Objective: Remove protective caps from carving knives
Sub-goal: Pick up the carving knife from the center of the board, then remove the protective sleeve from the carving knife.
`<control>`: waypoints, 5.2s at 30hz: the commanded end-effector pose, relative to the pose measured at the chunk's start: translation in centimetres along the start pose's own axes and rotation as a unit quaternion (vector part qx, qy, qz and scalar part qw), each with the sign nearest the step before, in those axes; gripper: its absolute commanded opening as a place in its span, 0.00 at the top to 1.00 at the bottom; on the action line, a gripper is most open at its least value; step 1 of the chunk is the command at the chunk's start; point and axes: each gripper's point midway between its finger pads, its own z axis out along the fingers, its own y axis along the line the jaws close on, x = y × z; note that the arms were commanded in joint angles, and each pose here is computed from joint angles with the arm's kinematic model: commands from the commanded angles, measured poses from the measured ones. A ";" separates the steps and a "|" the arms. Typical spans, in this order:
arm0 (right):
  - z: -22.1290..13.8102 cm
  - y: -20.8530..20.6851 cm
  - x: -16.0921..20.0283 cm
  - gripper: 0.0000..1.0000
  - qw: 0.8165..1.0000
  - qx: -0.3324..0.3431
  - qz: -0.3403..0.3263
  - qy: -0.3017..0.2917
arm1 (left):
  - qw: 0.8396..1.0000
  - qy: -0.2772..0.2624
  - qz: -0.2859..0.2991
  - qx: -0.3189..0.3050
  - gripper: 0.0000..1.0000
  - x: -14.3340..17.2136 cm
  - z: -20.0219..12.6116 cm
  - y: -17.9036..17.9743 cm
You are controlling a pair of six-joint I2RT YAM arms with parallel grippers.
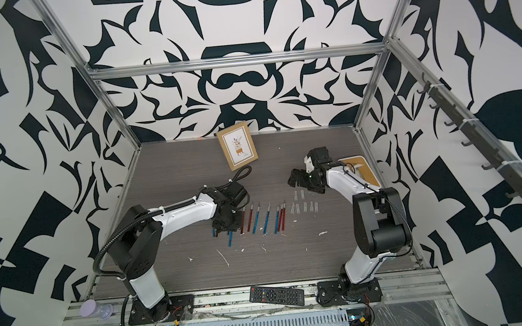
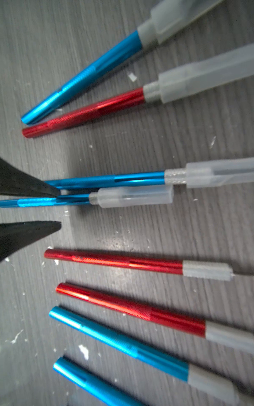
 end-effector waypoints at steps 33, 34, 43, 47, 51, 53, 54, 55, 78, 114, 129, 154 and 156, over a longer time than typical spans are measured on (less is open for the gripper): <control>-1.3 0.8 -0.9 0.00 1.000 -0.011 -0.006 -0.019 | 1.000 0.008 -0.006 0.002 0.94 0.0 0.1 0.0; -1.3 0.8 -0.9 0.00 1.000 -0.012 -0.006 -0.020 | 1.000 0.005 -0.008 0.009 0.94 -0.2 -0.2 -0.1; -2.1 1.3 -1.1 0.02 0.999 -0.015 -0.018 -0.025 | 0.993 -0.049 -0.018 0.105 0.99 -2.1 -3.5 -1.9; -2.4 2.7 -1.2 0.05 0.998 -0.048 -0.029 -0.032 | 0.982 -0.071 -0.015 0.173 1.00 -3.1 -5.1 -3.2; -3.3 5.3 -1.4 0.07 0.993 -0.097 -0.049 -0.050 | 0.963 -0.089 -0.014 0.256 1.00 -4.0 -6.6 -4.9; -3.5 6.4 -1.4 0.08 0.991 -0.114 -0.055 -0.048 | 0.956 -0.093 -0.013 0.278 1.00 -4.5 -7.0 -5.4; -3.6 6.8 -1.4 0.09 0.990 -0.121 -0.057 -0.046 | 0.954 -0.093 -0.013 0.285 1.00 -4.6 -7.1 -5.6; -3.5 7.4 -1.2 0.09 0.989 -0.130 -0.059 -0.043 | 0.952 -0.093 -0.011 0.290 1.00 -4.7 -7.2 -5.8; -0.9 17.4 4.3 0.35 0.941 -0.326 -0.063 0.067 | 0.938 -0.091 -0.003 0.335 1.00 -6.2 -7.4 -8.0; 2.7 19.0 7.3 0.75 0.935 -0.338 -0.020 0.106 | 0.943 -0.098 -0.001 0.317 1.00 -6.6 -7.0 -7.5; 3.0 19.9 5.6 0.85 0.930 -0.357 -0.003 0.092 | 0.950 -0.095 -0.001 0.299 1.00 -6.2 -6.6 -6.9; 3.3 17.5 0.0 0.84 0.943 -0.330 0.017 0.033 | 0.953 -0.076 0.004 0.293 1.00 -5.5 -5.9 -6.7; 3.2 17.2 -0.7 0.84 0.944 -0.329 0.020 0.025 | 0.953 -0.077 0.003 0.292 1.00 -5.5 -6.0 -6.7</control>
